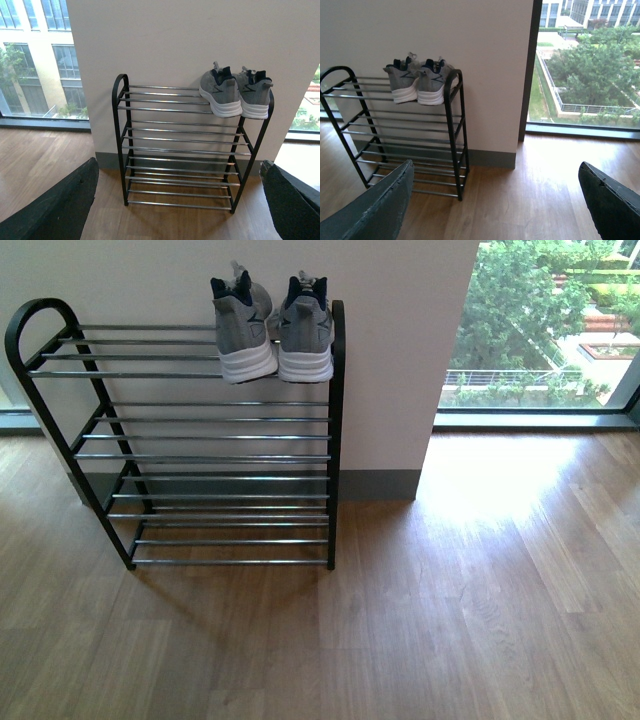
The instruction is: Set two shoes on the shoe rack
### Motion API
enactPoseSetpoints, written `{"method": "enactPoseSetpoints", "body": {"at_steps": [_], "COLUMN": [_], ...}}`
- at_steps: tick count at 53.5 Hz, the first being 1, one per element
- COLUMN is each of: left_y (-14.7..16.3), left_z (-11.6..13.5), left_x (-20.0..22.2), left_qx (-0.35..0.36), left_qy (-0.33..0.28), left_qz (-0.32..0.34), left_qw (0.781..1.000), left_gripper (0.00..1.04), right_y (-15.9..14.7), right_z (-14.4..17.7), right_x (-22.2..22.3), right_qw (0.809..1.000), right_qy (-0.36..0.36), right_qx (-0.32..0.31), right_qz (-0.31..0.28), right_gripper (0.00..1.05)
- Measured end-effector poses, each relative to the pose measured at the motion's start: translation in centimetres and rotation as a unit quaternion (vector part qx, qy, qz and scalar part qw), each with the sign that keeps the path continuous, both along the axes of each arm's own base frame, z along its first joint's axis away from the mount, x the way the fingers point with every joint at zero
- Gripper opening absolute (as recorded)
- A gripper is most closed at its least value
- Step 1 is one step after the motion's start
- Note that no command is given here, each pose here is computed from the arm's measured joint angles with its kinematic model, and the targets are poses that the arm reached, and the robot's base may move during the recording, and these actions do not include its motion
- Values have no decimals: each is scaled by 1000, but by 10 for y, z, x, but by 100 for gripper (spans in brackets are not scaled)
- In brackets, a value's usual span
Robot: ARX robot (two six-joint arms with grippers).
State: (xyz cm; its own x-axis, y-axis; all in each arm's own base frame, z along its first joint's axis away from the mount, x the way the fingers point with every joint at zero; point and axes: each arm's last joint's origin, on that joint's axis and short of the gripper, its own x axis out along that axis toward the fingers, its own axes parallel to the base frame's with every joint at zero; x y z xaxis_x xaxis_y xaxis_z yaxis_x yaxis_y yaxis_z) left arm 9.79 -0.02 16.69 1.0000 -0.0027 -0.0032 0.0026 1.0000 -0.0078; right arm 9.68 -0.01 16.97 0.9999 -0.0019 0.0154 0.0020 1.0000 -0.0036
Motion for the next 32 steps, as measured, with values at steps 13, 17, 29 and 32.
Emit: {"method": "enactPoseSetpoints", "body": {"at_steps": [13, 17, 29, 32], "left_y": [0, 0, 0, 0], "left_z": [0, 0, 0, 0], "left_x": [0, 0, 0, 0], "left_qx": [0, 0, 0, 0], "left_qy": [0, 0, 0, 0], "left_qz": [0, 0, 0, 0], "left_qw": [1000, 1000, 1000, 1000], "left_gripper": [95, 95, 95, 95], "right_y": [0, 0, 0, 0], "right_z": [0, 0, 0, 0], "right_x": [0, 0, 0, 0], "right_qw": [1000, 1000, 1000, 1000], "right_qy": [0, 0, 0, 0], "right_qx": [0, 0, 0, 0], "right_qz": [-1, -1, 0, 1], "right_gripper": [95, 95, 95, 95]}}
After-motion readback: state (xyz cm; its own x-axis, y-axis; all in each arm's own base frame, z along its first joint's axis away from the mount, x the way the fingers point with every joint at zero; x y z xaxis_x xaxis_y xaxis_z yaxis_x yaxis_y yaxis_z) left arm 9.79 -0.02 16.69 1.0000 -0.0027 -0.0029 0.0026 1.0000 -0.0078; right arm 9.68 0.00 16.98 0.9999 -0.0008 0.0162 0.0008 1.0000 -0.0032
